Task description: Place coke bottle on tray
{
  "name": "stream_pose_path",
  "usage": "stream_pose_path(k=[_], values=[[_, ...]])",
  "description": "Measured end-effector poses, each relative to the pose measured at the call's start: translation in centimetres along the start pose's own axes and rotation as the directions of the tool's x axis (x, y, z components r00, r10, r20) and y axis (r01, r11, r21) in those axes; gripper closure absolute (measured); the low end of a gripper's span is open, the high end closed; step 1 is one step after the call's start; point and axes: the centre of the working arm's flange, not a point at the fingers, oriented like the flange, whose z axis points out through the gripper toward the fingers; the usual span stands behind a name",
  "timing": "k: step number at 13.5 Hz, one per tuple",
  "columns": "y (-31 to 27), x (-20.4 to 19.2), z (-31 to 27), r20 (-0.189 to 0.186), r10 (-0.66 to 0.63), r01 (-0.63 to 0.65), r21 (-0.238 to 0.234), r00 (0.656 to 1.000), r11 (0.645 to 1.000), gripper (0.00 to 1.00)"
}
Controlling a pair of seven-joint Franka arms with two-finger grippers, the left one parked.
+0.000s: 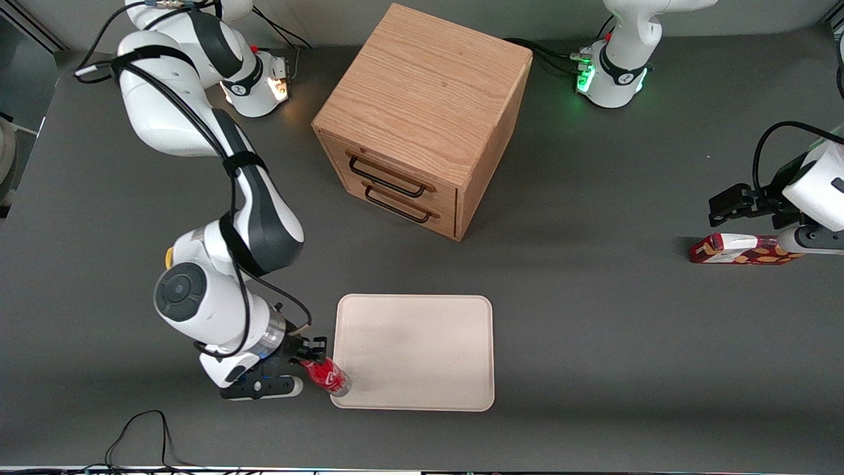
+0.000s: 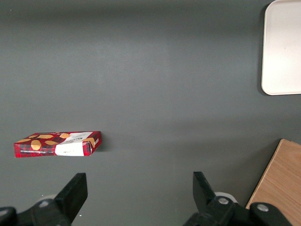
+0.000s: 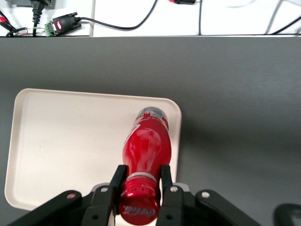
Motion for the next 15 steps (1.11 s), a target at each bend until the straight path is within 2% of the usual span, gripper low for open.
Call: stream_pose_path(k=[4,8,12,14,15], values=[[-0.6,-0.3,2.8,-0.012,0.005,-0.005,0.014,1.0,1.0,0.66],[-0.5,-0.5,3.8,-0.001,0.008,-0.008,0.011,1.0,1.0,0.66],[-0.5,-0.4,4.1,-0.015,0.022,-0.022,0.018,1.0,1.0,0.59],[-0.6,-0.4,4.0,-0.018,0.032,-0.032,0.019,0.999,0.999,0.45],[-0.6,-0.3,3.9,-0.023,0.035,-0.034,0.021,0.999,0.999,0.35]])
